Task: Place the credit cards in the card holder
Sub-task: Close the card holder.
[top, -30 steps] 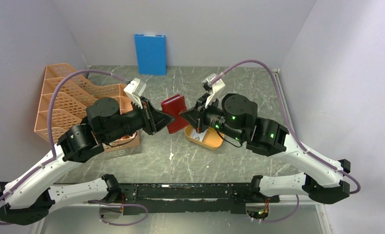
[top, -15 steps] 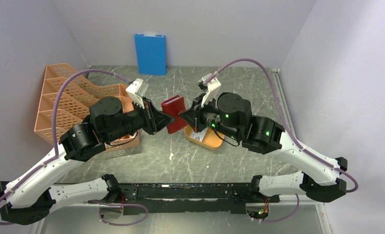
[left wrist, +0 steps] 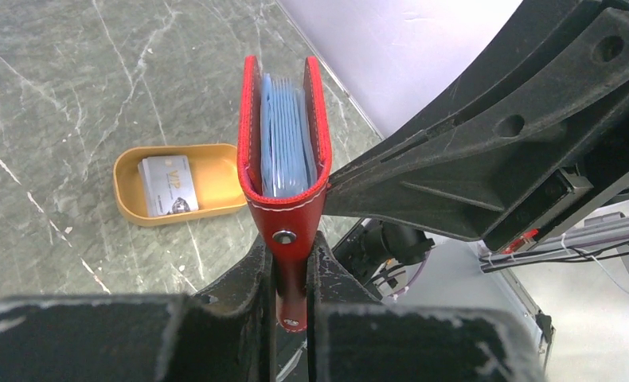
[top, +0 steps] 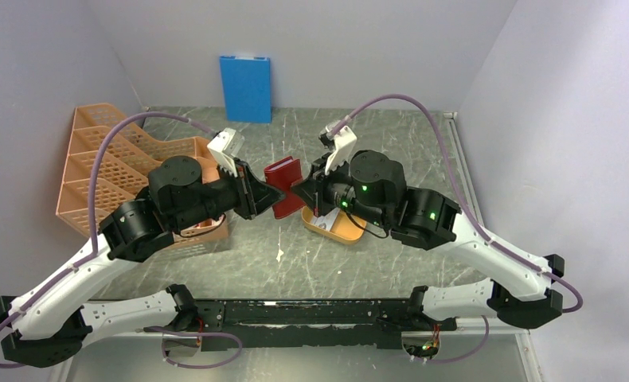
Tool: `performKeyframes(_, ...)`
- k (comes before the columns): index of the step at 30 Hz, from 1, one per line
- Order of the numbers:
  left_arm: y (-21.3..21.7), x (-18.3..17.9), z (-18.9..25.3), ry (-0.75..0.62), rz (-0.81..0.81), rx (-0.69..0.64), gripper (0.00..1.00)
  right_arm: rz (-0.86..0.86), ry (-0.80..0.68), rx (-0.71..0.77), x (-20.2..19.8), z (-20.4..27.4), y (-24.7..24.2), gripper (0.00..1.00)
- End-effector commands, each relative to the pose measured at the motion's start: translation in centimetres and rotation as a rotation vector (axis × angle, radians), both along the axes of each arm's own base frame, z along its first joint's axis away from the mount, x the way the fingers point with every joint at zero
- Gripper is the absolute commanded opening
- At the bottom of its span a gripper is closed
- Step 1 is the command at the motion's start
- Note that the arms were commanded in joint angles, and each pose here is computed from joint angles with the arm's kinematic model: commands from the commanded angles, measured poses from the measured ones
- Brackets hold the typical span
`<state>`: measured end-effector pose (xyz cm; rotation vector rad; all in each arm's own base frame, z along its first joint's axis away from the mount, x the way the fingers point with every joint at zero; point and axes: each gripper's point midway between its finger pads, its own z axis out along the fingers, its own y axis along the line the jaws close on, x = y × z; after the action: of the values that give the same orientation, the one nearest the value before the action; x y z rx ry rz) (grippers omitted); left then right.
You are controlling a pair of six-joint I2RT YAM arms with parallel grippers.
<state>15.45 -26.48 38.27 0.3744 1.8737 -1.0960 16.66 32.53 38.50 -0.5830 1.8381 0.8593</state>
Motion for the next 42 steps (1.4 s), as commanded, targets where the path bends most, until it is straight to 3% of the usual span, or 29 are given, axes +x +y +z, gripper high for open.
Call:
performKeyframes(1, -3.2, -5.1, 5.9, -0.047, -0.309, -0.228, 0.05, 0.066, 0.04, 0.051, -0.5, -0.4, 3.7, 0.0)
performKeyframes(19, -1.9, -4.2, 4.9, -0.062, -0.229, -0.199, 0.05, 0.079, 0.046, 0.083, -1.1, -0.3, 3.2, 0.01)
performKeyframes(23, -1.0, -3.3, 4.3, -0.062, -0.158, -0.169, 0.05, 0.087, 0.044, 0.111, -1.7, 0.6, 2.3, 0.25)
performKeyframes(26, 0.1, -2.7, 3.9, -0.057, -0.091, -0.161, 0.05, 0.085, 0.043, 0.132, -2.2, 1.3, 1.0, 0.37)
performKeyframes(37, 1.5, -2.2, 2.7, -0.036, -0.018, -0.141, 0.05, 0.122, 0.024, 0.218, -4.9, 4.9, -3.6, 0.56)
performKeyframes(42, 2.0, -2.6, 2.4, -0.053, -0.025, -0.151, 0.05, 0.108, -0.008, 0.232, -5.3, 5.2, -5.8, 0.59)
